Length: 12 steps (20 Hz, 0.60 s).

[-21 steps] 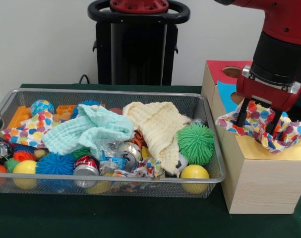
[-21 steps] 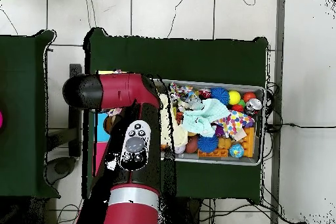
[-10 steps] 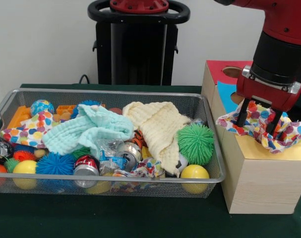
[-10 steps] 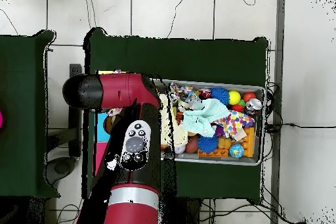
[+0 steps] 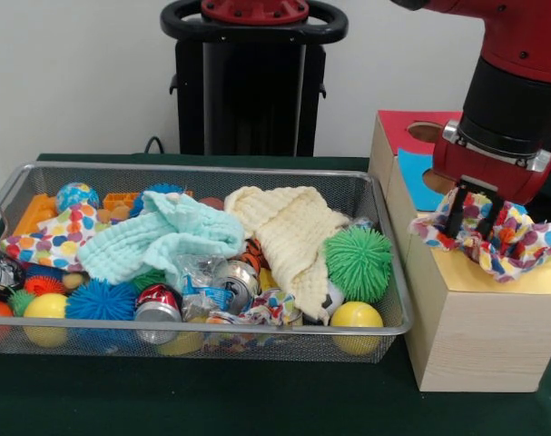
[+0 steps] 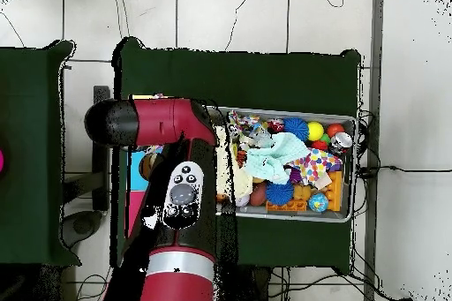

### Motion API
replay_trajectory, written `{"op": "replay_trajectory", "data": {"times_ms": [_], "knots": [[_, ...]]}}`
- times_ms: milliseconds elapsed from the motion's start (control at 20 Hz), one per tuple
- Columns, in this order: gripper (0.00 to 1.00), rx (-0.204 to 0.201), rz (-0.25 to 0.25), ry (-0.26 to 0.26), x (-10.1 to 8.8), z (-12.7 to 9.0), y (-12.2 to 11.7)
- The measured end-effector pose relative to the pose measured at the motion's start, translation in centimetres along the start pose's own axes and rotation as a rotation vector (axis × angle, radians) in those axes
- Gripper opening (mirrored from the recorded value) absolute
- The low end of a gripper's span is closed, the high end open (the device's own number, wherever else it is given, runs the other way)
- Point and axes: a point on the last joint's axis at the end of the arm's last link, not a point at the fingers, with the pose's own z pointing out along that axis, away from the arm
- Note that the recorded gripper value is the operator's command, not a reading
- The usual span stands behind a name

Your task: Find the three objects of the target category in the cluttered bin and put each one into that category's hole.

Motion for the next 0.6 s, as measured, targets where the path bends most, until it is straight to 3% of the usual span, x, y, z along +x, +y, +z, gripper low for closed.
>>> {"op": "replay_trajectory", "data": {"times_ms": [600], "knots": [[0.0,-0.001,0.002,0.0,-0.15,0.03,-0.02]]}}
